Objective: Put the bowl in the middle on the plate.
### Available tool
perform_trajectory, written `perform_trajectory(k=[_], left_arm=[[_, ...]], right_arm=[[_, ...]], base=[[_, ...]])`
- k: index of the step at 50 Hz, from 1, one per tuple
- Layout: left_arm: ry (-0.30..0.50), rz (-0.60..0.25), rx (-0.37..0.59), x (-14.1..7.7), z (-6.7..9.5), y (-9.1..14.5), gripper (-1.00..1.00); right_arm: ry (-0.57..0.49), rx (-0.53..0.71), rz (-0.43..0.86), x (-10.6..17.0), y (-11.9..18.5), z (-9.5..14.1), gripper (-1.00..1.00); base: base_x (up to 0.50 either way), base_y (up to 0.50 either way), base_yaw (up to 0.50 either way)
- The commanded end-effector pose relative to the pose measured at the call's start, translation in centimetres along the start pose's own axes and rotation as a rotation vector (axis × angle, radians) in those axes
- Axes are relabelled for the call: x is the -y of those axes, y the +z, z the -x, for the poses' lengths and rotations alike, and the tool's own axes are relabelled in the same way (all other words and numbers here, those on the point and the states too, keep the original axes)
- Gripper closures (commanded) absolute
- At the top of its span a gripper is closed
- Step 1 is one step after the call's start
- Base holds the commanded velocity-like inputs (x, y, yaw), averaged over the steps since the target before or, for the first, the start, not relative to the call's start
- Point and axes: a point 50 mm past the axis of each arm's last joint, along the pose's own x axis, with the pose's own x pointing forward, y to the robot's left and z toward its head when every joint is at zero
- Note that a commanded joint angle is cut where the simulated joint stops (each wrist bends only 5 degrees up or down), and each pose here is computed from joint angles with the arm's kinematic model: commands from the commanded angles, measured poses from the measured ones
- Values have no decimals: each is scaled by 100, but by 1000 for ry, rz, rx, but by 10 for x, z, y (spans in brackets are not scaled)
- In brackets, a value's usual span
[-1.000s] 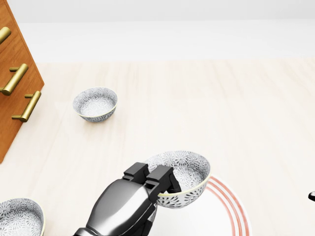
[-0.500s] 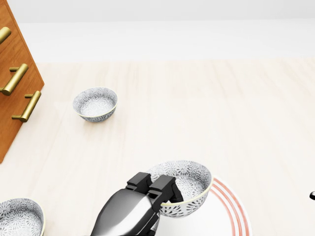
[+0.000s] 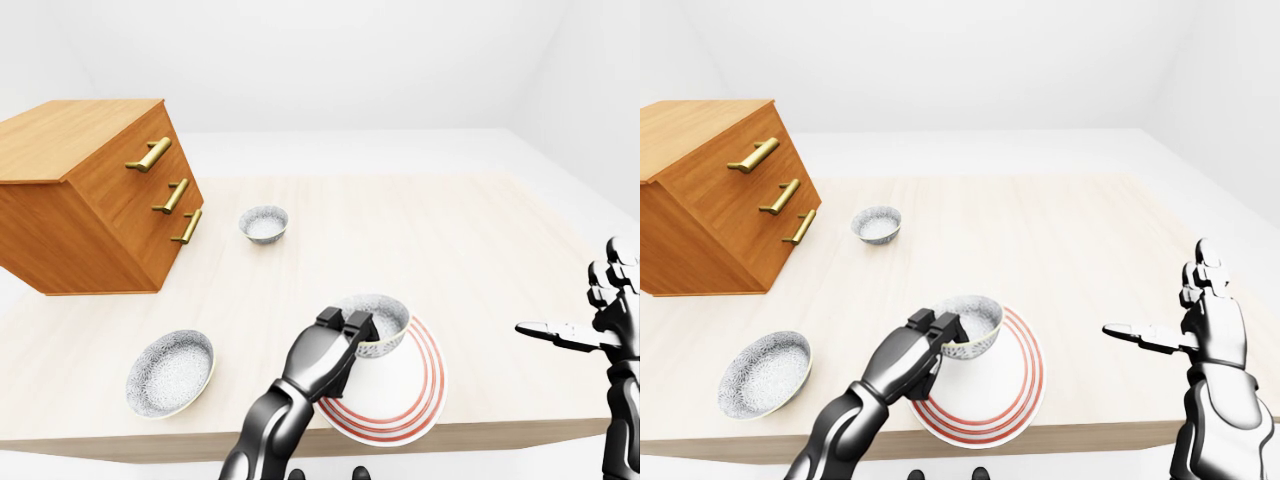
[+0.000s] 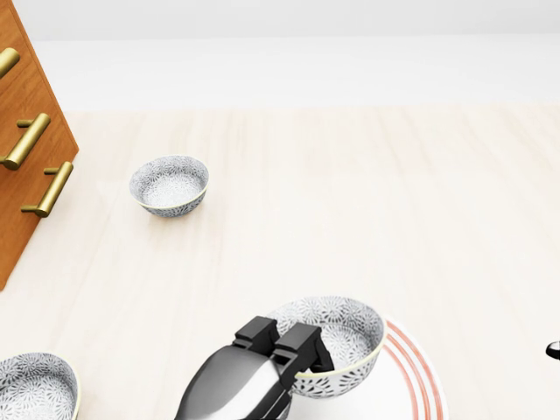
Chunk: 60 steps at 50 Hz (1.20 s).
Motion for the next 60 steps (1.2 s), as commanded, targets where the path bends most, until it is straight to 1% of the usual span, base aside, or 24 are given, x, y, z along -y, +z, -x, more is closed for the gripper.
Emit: perform_trajectory(k=[1,22,28,34,41,45,54,55,60], left_arm=[[17,-37,-7,2,0,1,100],[-4,-33,-20,9,-3,-3,100],[-7,-34,-20,10,-6,-3,100],[-9,-38,-13,9,-7,-1,100],[-39,-48,-28,18,-8,-5,100],[-56,-56,-35,28,-7,-5,100],[-71,-59,-25,31,-6,-2,100],[-71,-60,-22,30,-6,-1,100],[-68,-60,-25,30,-6,-3,100]], right_arm=[[1,-9,-1,0,-2,0,-100],[3,-4,0,0,-1,0,-100],[3,25,8,0,6,2,-100],[2,0,1,1,0,1,-100],[3,-11,-3,0,-3,-1,-100],[4,7,3,1,2,1,-100],[4,-5,0,-1,-1,0,-100],[5,-23,-4,-1,-5,-1,-100],[5,-4,2,-1,-1,0,-100]], base=[[0,0,0],[0,0,0],[0,0,0],[0,0,0],[0,0,0],[0,0,0],[0,0,0],[0,0,0],[0,0,0]])
